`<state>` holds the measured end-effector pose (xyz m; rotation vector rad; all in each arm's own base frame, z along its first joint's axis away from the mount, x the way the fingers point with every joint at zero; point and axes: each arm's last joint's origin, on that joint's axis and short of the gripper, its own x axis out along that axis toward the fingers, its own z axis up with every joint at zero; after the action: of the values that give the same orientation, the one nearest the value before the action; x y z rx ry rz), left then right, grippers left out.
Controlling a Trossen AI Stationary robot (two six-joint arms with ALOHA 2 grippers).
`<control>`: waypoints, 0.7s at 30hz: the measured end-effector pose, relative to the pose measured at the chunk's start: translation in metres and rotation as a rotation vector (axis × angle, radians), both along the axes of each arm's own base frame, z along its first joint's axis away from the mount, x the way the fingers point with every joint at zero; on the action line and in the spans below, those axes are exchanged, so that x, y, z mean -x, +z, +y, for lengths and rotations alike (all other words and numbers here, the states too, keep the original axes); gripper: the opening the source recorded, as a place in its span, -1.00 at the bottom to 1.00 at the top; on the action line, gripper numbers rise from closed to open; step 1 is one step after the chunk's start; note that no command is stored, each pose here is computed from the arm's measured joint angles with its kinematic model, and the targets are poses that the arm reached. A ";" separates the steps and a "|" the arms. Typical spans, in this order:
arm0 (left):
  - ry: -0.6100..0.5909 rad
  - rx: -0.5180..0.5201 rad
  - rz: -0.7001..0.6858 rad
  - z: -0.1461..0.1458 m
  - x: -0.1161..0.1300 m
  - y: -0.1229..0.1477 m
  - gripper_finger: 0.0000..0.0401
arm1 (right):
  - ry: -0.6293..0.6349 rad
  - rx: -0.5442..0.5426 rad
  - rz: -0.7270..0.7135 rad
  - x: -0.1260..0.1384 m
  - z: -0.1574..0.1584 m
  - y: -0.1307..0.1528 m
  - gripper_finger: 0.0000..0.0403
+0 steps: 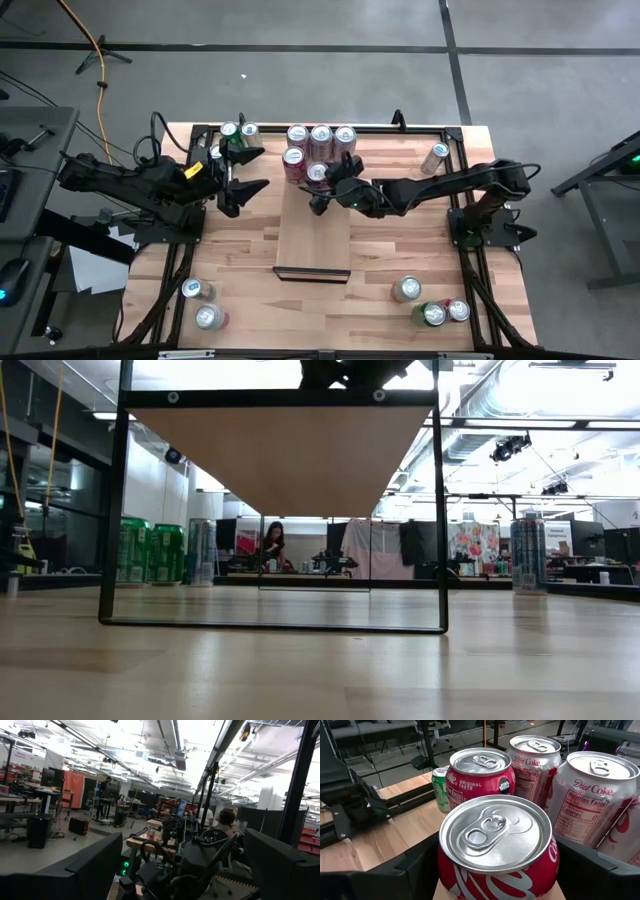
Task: Place canned beverage on shelf
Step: Put the top red soda can on the shelf
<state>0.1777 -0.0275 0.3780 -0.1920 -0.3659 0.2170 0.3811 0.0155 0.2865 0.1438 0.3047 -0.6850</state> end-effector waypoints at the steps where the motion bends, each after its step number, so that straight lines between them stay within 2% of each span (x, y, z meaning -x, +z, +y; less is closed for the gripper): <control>1: 0.000 -0.001 0.003 0.000 0.000 0.000 0.74 | -0.004 0.002 -0.001 -0.002 0.000 -0.002 0.54; 21: 0.000 -0.002 0.010 0.000 0.000 -0.001 0.74 | -0.002 0.008 0.017 -0.007 0.002 -0.011 0.55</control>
<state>0.1781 -0.0276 0.3771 -0.1890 -0.3564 0.2175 0.3881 0.0171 0.2756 0.1306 0.3178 -0.6900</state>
